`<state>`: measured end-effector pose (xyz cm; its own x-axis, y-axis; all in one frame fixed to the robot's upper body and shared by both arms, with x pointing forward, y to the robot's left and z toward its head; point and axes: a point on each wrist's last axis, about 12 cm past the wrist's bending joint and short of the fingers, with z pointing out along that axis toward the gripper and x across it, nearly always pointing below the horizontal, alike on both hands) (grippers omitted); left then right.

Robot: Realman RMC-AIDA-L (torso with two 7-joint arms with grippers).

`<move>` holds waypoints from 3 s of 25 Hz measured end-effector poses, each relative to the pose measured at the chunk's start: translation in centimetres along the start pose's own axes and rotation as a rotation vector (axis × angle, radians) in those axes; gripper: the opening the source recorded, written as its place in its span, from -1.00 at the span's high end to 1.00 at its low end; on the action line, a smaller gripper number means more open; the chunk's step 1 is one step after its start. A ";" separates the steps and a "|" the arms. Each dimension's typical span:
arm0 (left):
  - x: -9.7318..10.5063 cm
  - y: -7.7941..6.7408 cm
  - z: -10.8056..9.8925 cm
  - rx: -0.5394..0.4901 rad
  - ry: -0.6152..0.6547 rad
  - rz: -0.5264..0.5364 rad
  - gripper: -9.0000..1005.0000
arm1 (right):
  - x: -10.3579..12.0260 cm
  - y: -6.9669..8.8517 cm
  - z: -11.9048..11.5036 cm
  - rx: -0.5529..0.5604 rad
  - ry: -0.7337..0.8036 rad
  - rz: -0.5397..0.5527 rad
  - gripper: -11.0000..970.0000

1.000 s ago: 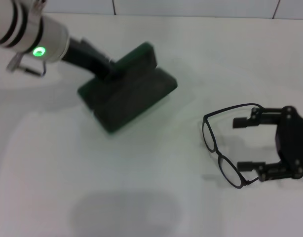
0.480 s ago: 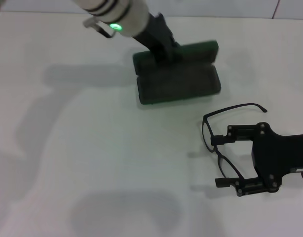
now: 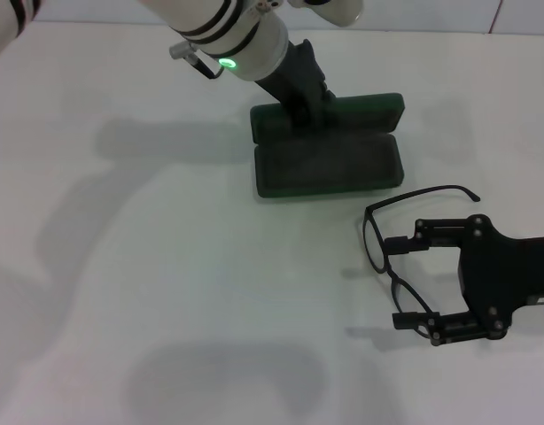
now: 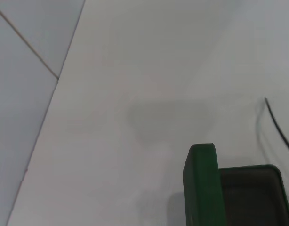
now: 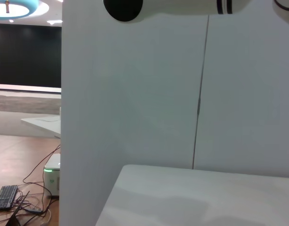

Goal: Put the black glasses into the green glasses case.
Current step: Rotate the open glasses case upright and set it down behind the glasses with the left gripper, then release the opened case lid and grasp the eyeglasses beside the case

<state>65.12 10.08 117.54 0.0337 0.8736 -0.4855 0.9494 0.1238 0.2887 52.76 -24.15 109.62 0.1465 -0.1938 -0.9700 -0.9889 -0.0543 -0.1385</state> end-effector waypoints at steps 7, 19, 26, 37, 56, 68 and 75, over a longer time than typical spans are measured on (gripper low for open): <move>-0.3 -0.6 0.0 0.056 0.001 -0.060 0.58 | 0.1 0.0 -0.1 0.004 0.001 0.004 -0.41; 3.1 -2.6 -3.8 0.005 -0.550 -0.349 -0.24 | 0.1 0.3 -1.1 0.061 -0.026 0.037 -0.41; 12.6 -8.8 -3.7 -0.041 -0.895 -0.740 -0.30 | -2.4 -1.5 -2.2 0.013 0.031 0.125 -0.40; 16.4 -13.6 -2.6 -0.025 -0.935 -0.716 -0.29 | -9.5 -2.9 1.5 0.145 0.522 0.279 -0.40; 15.3 -12.7 -2.0 0.045 -0.926 -0.657 -0.28 | -11.3 -4.2 7.7 0.309 0.953 0.477 -0.38; 14.4 -12.3 -1.8 0.067 -0.955 -0.656 -0.28 | -8.3 -3.5 9.1 0.329 0.935 0.478 -0.23; 14.3 -12.2 -1.8 0.070 -0.956 -0.653 -0.28 | -8.6 -3.3 9.3 0.317 0.923 0.475 -0.16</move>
<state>53.48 21.93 108.61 -0.2755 -0.0628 -0.9592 0.8871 0.3678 -0.2789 54.54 -13.17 116.61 -0.4211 -0.7976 -0.4319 -0.8919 0.4506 0.0375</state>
